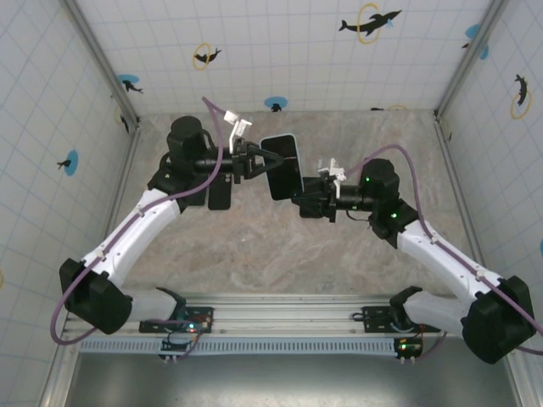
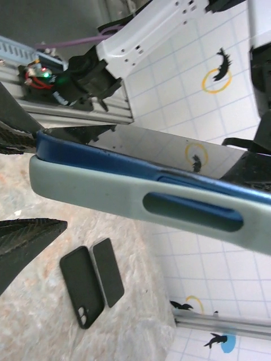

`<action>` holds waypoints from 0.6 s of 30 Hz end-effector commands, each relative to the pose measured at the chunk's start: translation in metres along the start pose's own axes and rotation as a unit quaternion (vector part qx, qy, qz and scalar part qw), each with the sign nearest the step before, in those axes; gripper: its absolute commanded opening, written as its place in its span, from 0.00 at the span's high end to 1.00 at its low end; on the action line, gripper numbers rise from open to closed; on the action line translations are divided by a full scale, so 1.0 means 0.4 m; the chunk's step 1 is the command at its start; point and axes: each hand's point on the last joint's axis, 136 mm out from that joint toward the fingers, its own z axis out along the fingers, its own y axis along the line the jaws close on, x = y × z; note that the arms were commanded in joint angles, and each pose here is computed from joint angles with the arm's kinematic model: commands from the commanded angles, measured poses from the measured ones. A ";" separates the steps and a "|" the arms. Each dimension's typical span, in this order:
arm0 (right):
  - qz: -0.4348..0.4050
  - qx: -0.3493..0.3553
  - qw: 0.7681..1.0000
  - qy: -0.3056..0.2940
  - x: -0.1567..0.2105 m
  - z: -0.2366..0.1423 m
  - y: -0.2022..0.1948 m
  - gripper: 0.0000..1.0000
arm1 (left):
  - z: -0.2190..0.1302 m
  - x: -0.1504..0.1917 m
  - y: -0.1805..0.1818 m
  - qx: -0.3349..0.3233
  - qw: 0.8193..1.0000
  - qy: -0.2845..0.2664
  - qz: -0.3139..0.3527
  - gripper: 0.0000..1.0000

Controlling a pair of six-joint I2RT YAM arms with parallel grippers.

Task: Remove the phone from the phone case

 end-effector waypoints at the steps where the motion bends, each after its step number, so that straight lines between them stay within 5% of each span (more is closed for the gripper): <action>1: -0.025 -0.022 0.995 -0.089 -0.125 -0.013 0.036 0.67 | 0.005 0.028 -0.022 0.023 1.000 0.008 -0.017 1.00; 18: 0.050 0.064 0.990 -0.112 -0.133 -0.037 -0.077 0.71 | 0.002 0.063 -0.064 0.061 0.995 0.018 -0.071 1.00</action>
